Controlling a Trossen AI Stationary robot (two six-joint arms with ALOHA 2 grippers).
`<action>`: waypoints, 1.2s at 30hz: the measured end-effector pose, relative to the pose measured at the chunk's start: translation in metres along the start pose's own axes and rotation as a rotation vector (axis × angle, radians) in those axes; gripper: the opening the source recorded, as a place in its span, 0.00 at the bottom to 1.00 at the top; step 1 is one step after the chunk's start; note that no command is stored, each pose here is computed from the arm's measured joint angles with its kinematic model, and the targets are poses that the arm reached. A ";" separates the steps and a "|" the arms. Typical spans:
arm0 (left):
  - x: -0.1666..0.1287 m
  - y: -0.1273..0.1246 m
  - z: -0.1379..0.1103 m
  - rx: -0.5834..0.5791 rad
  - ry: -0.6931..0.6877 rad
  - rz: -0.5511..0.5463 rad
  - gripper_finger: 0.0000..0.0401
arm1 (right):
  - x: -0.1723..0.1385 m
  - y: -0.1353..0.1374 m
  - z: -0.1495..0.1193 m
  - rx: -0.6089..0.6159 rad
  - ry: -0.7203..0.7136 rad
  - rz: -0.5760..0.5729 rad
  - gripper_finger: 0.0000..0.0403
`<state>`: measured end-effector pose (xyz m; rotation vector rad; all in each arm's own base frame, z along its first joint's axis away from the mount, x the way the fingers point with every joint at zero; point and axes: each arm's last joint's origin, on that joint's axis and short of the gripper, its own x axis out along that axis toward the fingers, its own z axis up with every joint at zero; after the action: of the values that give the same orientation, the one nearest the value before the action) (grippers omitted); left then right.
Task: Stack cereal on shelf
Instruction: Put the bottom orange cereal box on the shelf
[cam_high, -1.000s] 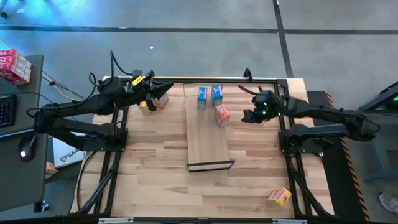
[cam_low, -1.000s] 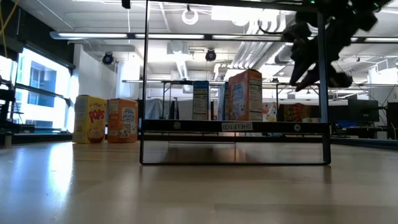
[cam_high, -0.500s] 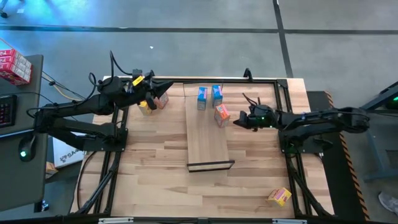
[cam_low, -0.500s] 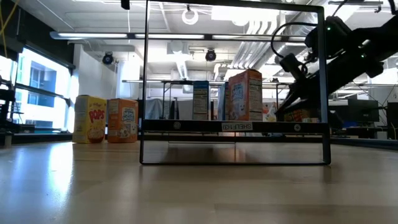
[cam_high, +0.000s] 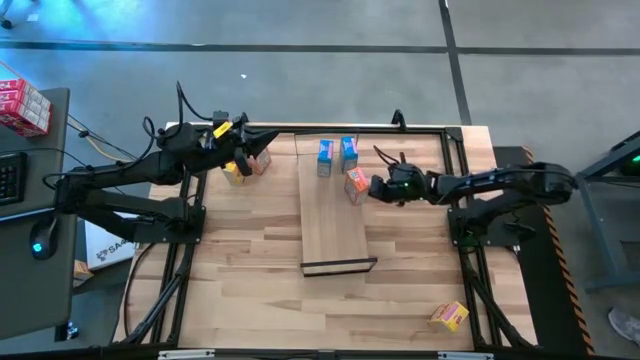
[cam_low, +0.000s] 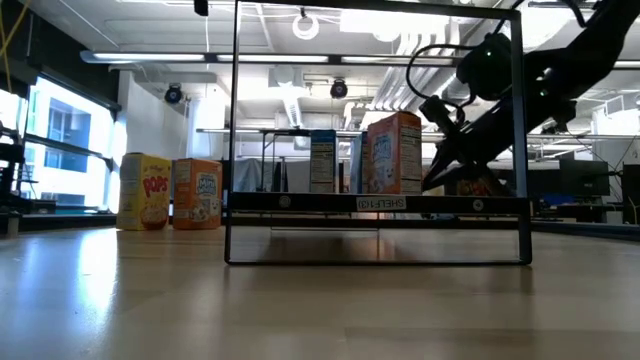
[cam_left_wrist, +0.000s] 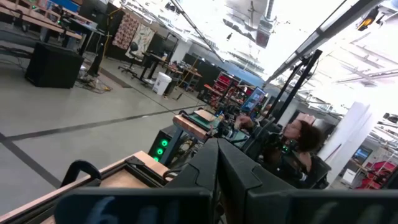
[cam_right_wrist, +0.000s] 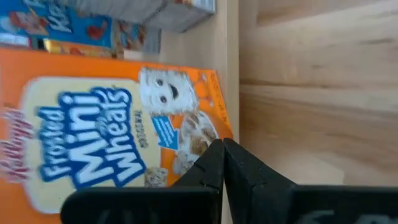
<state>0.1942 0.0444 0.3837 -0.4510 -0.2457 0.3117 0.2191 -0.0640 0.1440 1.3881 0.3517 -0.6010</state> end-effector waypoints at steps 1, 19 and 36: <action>0.000 0.000 0.000 0.000 0.000 0.000 0.00 | 0.002 0.001 -0.001 0.001 0.009 -0.004 0.00; 0.000 0.000 0.000 0.011 0.005 0.000 0.00 | 0.013 0.018 0.009 -0.044 0.005 -0.014 0.00; 0.000 0.001 -0.001 0.031 0.001 0.015 0.00 | 0.010 0.020 0.023 -0.023 -0.035 0.027 0.00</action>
<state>0.1943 0.0448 0.3830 -0.4226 -0.2366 0.3296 0.2366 -0.0867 0.1584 1.3569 0.3106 -0.5960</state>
